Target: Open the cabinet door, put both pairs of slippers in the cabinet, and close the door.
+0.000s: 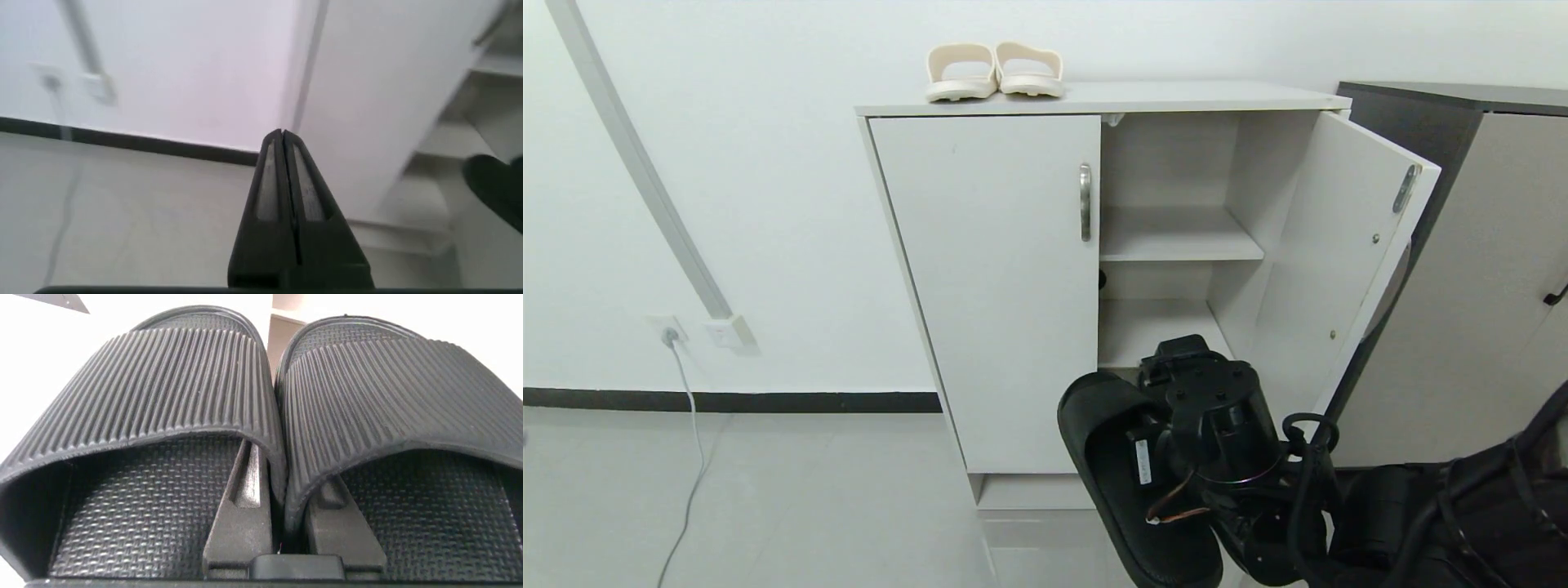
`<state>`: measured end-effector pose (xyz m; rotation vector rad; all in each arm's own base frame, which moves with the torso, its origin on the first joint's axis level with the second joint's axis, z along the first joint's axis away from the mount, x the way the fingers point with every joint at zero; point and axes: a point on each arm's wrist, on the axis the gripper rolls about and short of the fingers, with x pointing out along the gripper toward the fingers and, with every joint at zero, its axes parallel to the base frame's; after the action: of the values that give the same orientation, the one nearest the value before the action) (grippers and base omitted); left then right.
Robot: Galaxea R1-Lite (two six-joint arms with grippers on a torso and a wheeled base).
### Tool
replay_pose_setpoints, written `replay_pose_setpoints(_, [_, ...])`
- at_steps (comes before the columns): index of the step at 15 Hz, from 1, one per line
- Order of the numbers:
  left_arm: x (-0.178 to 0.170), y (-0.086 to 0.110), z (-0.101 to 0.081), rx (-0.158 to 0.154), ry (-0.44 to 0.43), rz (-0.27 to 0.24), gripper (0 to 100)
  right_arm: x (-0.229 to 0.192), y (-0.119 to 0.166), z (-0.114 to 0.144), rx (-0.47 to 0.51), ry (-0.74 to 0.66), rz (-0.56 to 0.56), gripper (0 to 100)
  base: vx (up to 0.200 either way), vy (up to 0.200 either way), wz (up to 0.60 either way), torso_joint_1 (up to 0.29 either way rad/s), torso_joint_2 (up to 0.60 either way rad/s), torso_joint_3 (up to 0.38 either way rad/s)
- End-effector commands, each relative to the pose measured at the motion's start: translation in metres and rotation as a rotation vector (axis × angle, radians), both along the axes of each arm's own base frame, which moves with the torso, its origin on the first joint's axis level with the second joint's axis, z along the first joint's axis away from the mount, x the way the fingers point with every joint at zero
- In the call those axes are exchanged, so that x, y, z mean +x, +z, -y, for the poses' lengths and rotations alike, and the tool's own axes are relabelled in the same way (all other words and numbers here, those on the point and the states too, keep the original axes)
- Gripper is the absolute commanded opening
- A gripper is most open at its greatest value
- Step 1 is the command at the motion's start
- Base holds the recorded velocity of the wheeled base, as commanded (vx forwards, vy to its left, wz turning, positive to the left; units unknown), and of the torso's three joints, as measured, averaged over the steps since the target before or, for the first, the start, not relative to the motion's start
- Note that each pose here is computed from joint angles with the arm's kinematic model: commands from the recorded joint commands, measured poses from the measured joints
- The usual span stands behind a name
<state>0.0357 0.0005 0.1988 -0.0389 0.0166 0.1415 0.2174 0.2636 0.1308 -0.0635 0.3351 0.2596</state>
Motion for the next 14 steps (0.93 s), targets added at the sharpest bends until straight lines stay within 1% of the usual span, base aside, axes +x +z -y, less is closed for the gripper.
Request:
replay_pose_setpoints(1, [-0.063, -0.066, -0.007, 0.017, 0.221, 0.051, 0, 0.0, -0.001, -0.001, -0.002, 0.001, -0.002, 0, 0.0, 0.0, 0.0, 0.0, 0.0, 0.0])
replay_pose_setpoints(2, [-0.065, -0.079, -0.007, 0.019, 0.236, 0.043, 0, 0.0, -0.002, -0.001, -0.001, 0.001, -0.001, 0, 0.0, 0.0, 0.0, 0.0, 0.0, 0.0])
replay_pose_setpoints(3, [-0.066, -0.093, -0.007, 0.023, 0.236, 0.036, 0, 0.0, -0.003, -0.001, -0.001, 0.002, 0.001, 0, 0.0, 0.0, 0.0, 0.0, 0.0, 0.0])
replay_pose_setpoints(4, [-0.066, -0.104, -0.007, 0.029, 0.227, 0.03, 0, 0.001, -0.004, -0.001, -0.004, 0.002, -0.001, 0, 0.0, 0.0, 0.0, 0.0, 0.0, 0.0])
replay_pose_setpoints(5, [-0.066, -0.106, -0.007, 0.03, 0.221, 0.03, 0, 0.001, -0.005, -0.002, -0.006, 0.002, -0.003, 0, 0.0, 0.0, 0.0, 0.0, 0.0, 0.0])
replay_pose_setpoints(6, [-0.063, -0.116, -0.006, 0.042, 0.152, 0.013, 0, 0.001, -0.006, -0.002, -0.009, 0.003, -0.005, 0, 0.0, 0.0, 0.0, 0.0, 0.0, 0.0])
replay_pose_setpoints(8, [-0.059, -0.118, -0.003, 0.044, 0.045, 0.058, 0, 0.001, -0.007, -0.002, -0.011, 0.002, -0.007, 0, 0.0, 0.0, 0.0, 0.0, 0.0, 0.0])
replay_pose_setpoints(10, [-0.059, -0.119, -0.002, 0.057, -0.03, 0.055, 0, 0.001, -0.007, -0.002, -0.012, 0.004, -0.007, 0, 0.0, 0.0, 0.0, 0.0, 0.0, 0.0])
replay_pose_setpoints(11, [-0.059, -0.123, -0.001, 0.064, -0.071, 0.02, 0, 0.001, -0.008, -0.003, -0.014, 0.004, -0.007, 0, 0.0, 0.0, 0.0, 0.0, 0.0, 0.0])
replay_pose_setpoints(12, [-0.059, -0.124, 0.0, 0.067, -0.113, -0.002, 0, 0.001, -0.008, -0.003, -0.015, 0.005, -0.007, 0, 0.0, 0.0, 0.0, 0.0, 0.0, 0.0])
replay_pose_setpoints(14, [-0.059, -0.124, 0.0, 0.069, -0.128, 0.011, 0, 0.001, -0.009, -0.004, -0.015, 0.005, -0.007, 0, 0.0, 0.0, 0.0, 0.0, 0.0, 0.0])
